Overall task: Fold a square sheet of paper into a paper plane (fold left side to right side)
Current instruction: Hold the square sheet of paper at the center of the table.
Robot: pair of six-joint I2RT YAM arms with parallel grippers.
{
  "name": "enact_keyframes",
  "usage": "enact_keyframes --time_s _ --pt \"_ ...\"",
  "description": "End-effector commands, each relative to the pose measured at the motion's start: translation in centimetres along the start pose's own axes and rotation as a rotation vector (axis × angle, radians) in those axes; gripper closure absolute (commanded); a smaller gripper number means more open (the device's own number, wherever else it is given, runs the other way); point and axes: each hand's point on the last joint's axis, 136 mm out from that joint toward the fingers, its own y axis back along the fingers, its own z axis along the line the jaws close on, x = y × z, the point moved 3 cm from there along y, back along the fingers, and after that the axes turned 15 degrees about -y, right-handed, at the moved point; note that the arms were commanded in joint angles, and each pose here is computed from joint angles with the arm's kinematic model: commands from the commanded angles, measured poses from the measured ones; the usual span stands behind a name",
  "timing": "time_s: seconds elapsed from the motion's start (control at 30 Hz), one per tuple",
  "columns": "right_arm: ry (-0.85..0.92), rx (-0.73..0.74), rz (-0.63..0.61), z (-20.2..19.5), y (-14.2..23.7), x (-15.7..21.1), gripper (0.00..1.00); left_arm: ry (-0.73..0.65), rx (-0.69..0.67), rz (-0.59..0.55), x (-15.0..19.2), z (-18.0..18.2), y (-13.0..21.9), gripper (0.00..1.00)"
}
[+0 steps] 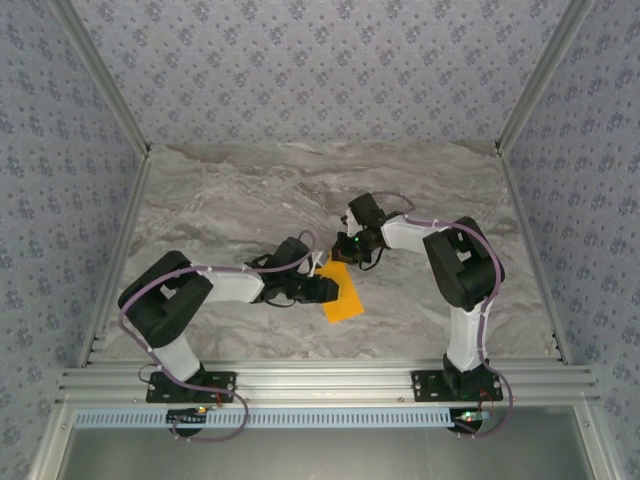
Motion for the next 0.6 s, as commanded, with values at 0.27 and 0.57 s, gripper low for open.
enact_keyframes --time_s 0.27,0.57 --pt "0.056 0.018 -0.046 -0.2 0.7 -0.1 0.97 0.042 -0.102 0.063 1.5 2.1 -1.8 0.63" --pt "0.157 -0.051 -0.238 3.7 8.0 -2.5 0.68 0.056 -0.149 0.093 1.9 2.1 -2.2 0.64"
